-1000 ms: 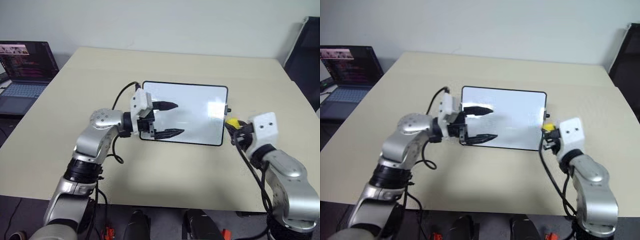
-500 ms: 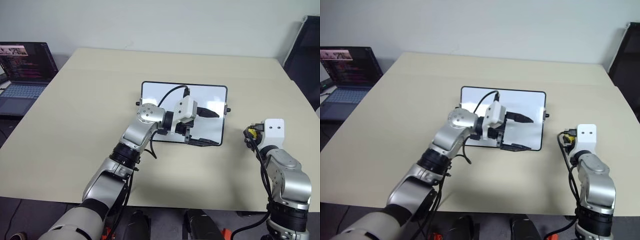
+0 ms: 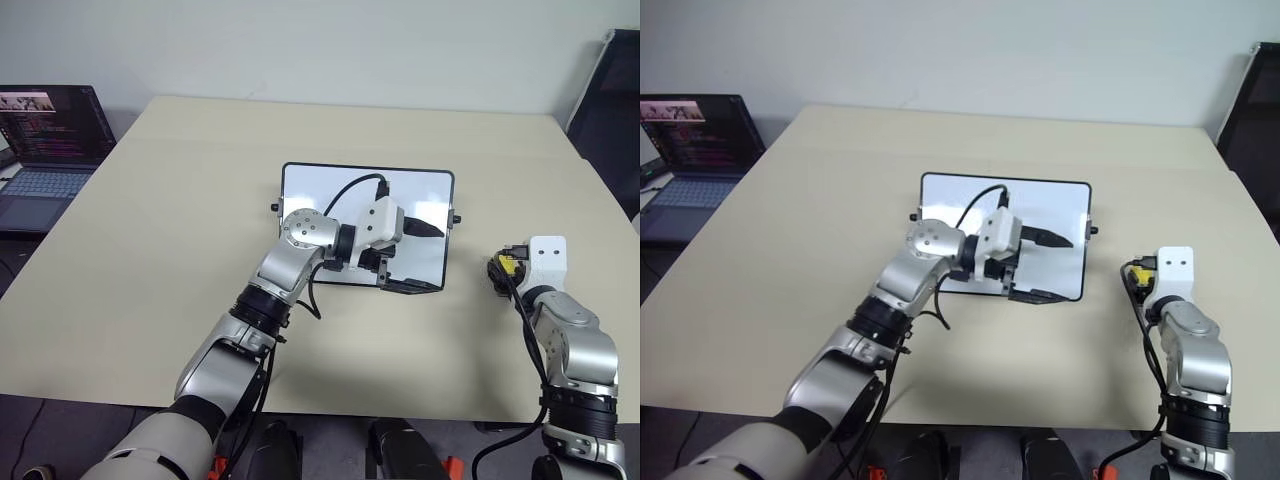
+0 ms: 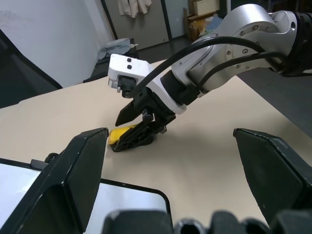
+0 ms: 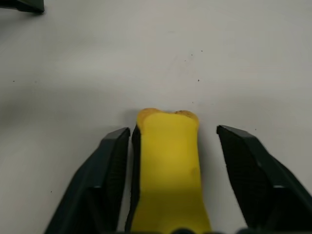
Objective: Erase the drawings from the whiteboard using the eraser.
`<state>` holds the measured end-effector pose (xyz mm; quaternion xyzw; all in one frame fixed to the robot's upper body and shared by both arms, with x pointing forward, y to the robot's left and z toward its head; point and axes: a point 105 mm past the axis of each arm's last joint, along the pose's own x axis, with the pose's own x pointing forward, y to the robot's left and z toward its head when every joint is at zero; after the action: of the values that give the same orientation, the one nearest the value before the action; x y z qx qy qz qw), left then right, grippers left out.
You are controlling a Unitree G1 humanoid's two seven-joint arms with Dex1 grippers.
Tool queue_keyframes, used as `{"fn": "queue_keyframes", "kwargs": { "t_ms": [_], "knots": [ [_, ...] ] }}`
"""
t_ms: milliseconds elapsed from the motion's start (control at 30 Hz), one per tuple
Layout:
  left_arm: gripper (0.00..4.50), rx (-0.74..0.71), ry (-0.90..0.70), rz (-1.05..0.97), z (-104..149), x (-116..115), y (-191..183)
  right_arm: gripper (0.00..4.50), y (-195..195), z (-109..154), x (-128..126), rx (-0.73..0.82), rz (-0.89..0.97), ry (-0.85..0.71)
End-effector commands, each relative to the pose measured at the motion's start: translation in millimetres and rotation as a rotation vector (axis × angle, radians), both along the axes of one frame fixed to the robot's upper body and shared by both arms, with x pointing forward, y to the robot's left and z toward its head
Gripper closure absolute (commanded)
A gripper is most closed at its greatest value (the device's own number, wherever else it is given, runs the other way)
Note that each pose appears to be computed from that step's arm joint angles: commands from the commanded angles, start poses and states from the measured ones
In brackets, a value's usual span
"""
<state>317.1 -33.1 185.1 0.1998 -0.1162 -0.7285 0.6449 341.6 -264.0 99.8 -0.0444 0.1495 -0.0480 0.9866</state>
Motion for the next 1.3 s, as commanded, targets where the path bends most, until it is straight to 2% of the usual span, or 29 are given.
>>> {"fn": "queue_keyframes", "kwargs": {
  "t_ms": [33, 133, 200, 233, 300, 367, 533, 700, 867, 1067, 1300],
  "knots": [
    [0.0, -0.029, -0.055, 0.003, 11, -3, 0, 0.75, 1, 18, 2, -0.019, 0.019, -0.068],
    [0.0, -0.089, -0.029, 0.116, 17, 8, 17, 0.02, 12, 41, -5, -0.041, 0.07, -0.157],
    [0.0, -0.141, 0.003, 0.258, 20, 21, 41, 0.01, 26, 60, -19, -0.052, 0.128, -0.24],
    [0.0, -0.15, 0.009, 0.29, 21, 22, 46, 0.01, 29, 63, -23, -0.054, 0.139, -0.256],
    [0.0, -0.204, 0.055, 0.452, 21, 30, 79, 0.01, 48, 61, -43, -0.051, 0.228, -0.258],
    [0.0, -0.227, 0.104, 0.557, 16, 22, 110, 0.01, 60, 61, -60, -0.073, 0.268, -0.284],
    [0.0, -0.36, 0.193, 0.895, 5, 7, 169, 0.01, 61, 51, -81, -0.053, 0.171, -0.4],
    [0.0, -0.366, 0.246, 1.014, -31, -17, 179, 0.01, 53, 31, -97, 0.028, 0.109, -0.461],
    [0.0, -0.422, 0.189, 1.224, -35, -11, 200, 0.01, 37, 10, -96, 0.025, 0.066, -0.437],
    [0.0, -0.469, 0.159, 1.415, -39, -6, 227, 0.01, 33, 12, -92, 0.002, 0.119, -0.428],
    [0.0, -0.45, 0.193, 1.463, -56, -11, 230, 0.01, 41, 11, -95, 0.015, 0.149, -0.39]
  ]
}}
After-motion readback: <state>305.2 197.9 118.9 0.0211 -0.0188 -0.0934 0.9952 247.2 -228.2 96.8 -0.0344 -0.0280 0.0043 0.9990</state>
